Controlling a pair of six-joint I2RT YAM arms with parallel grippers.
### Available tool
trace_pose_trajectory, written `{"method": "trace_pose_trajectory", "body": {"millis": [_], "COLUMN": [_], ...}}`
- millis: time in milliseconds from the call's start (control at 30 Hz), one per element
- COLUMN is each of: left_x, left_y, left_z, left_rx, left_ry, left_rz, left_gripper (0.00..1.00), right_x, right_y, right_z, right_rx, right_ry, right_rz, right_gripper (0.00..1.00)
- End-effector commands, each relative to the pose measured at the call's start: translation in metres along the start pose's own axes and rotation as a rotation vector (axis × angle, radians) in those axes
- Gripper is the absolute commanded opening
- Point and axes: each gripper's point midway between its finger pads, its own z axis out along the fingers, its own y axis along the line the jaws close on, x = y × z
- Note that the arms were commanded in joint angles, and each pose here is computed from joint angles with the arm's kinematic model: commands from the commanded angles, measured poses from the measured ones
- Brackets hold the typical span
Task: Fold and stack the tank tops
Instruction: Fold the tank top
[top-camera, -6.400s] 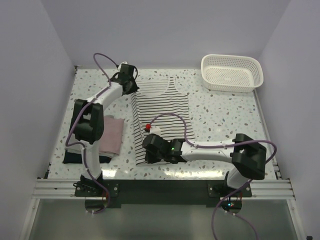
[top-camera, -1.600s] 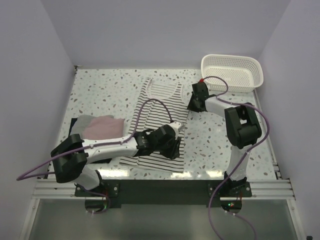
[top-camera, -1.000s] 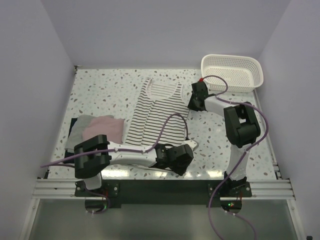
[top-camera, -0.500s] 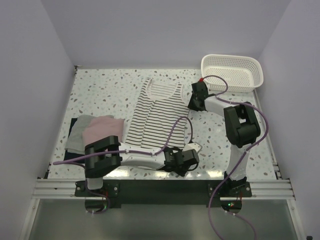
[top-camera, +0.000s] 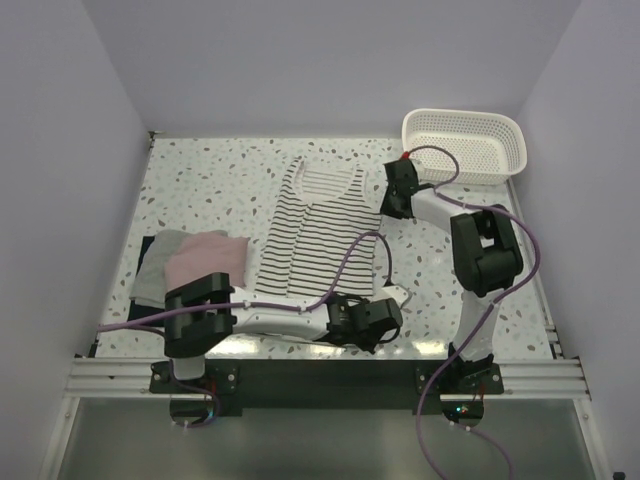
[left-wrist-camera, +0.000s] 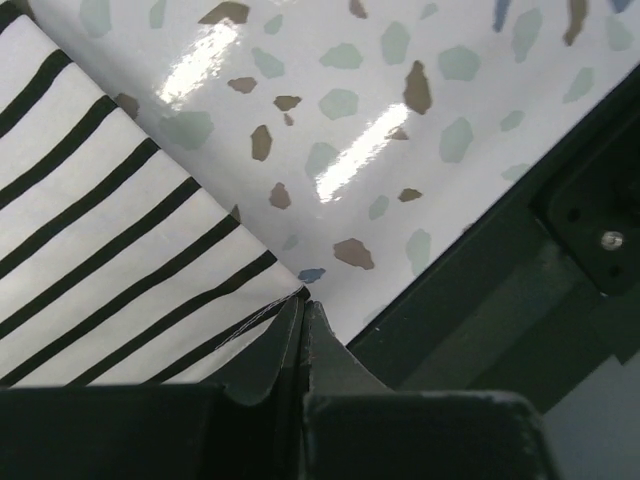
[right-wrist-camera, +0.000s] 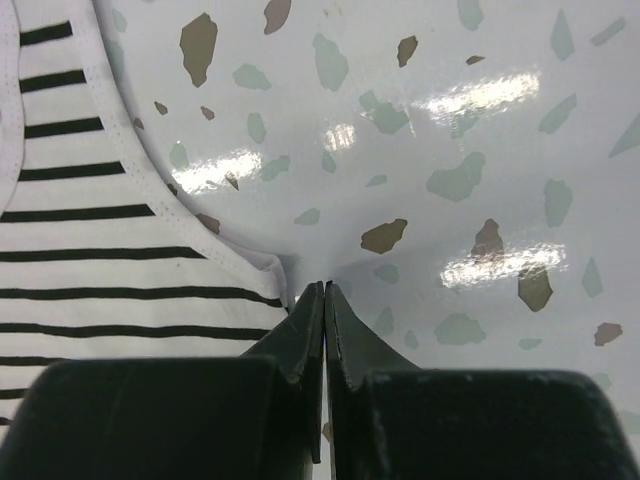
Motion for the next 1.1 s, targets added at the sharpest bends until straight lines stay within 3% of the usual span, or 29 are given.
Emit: {"method": "trace_pose_trajectory", "body": {"millis": [0, 567, 800, 1067], "left_x": [-0.039, -0.026, -0.024, -0.024], "left_y": [-0.036, 0.008, 0.003, 0.002], "left_z": [-0.033, -0.062, -0.053, -0.052], "left_rx": [0.159, 0.183, 0.192, 0.194], "left_ry": [-0.13, -0.224, -0.201, -0.197], "left_rz": [0.0, -0.196, -0.19, -0.189], "left_gripper": [0.0, 0.0, 0.0, 0.0], "right_x": [-0.047, -0.061, -0.037, -0.013], "right_y": [-0.003, 0.012, 0.016, 0.015], "right_z": [-0.028, -0.039, -0.025, -0.012], "right_rx": [0.025, -0.017, -0.073, -0.094], "right_ry": [-0.113, -0.119, -0.061, -0.015], "right_rz": [0.0, -0.001, -0.029, -0.059], "right_gripper": [0.0, 0.0, 0.25, 0.27]}}
